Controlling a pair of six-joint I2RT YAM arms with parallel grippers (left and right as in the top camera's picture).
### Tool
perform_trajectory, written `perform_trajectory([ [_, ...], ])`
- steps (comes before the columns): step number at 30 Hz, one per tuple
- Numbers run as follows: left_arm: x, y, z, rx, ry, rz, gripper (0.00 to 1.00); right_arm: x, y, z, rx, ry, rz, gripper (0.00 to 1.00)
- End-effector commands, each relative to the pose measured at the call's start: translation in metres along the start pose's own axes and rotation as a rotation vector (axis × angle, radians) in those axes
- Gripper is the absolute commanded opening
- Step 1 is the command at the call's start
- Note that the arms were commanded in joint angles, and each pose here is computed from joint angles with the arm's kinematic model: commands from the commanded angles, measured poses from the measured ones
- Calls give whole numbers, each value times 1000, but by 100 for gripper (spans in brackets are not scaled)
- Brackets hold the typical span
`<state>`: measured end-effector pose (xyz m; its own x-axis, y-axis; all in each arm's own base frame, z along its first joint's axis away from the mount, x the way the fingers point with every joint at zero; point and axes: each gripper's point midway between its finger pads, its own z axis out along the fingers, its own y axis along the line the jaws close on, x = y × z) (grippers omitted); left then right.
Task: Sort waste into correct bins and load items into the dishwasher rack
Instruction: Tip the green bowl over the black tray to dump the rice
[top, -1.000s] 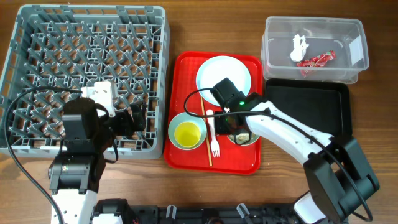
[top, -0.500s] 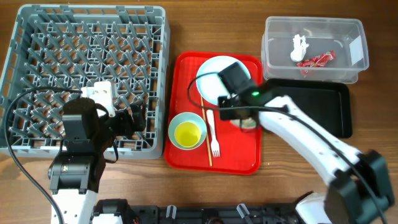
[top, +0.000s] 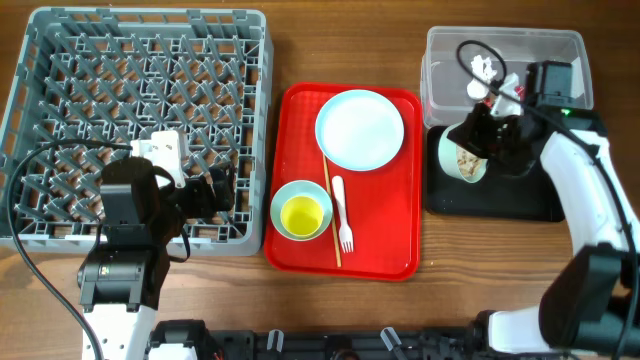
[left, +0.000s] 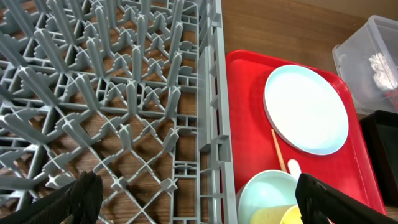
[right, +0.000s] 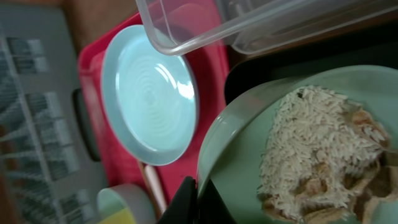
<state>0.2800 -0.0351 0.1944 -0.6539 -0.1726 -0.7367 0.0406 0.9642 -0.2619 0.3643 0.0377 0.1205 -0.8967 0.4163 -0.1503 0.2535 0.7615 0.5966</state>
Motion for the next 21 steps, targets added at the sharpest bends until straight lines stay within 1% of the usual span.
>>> perform_trajectory([
  [1, -9, -2, -4, 8, -21, -9, 100, 1, 15, 1, -310, 89, 41, 4],
  [2, -9, -2, -4, 8, -21, -9, 100, -2, 15, -2, -380, 101, 63, 4],
  [5, -9, -2, -4, 8, -21, -9, 100, -7, 15, -13, -515, 114, 123, 4],
  [8, -9, -2, -4, 8, -21, -9, 100, -16, 22, -35, -692, 110, 179, 4],
  [10, -8, -2, -4, 7, -21, -9, 100, -24, 16, -48, -762, 111, 266, 4],
  [16, -9, -2, -4, 8, -21, -9, 100, -42, -17, -70, -787, 62, 450, 4],
  [21, -9, -2, -4, 8, -21, -9, 100, -49, -30, -85, -819, 40, 530, 4],
])
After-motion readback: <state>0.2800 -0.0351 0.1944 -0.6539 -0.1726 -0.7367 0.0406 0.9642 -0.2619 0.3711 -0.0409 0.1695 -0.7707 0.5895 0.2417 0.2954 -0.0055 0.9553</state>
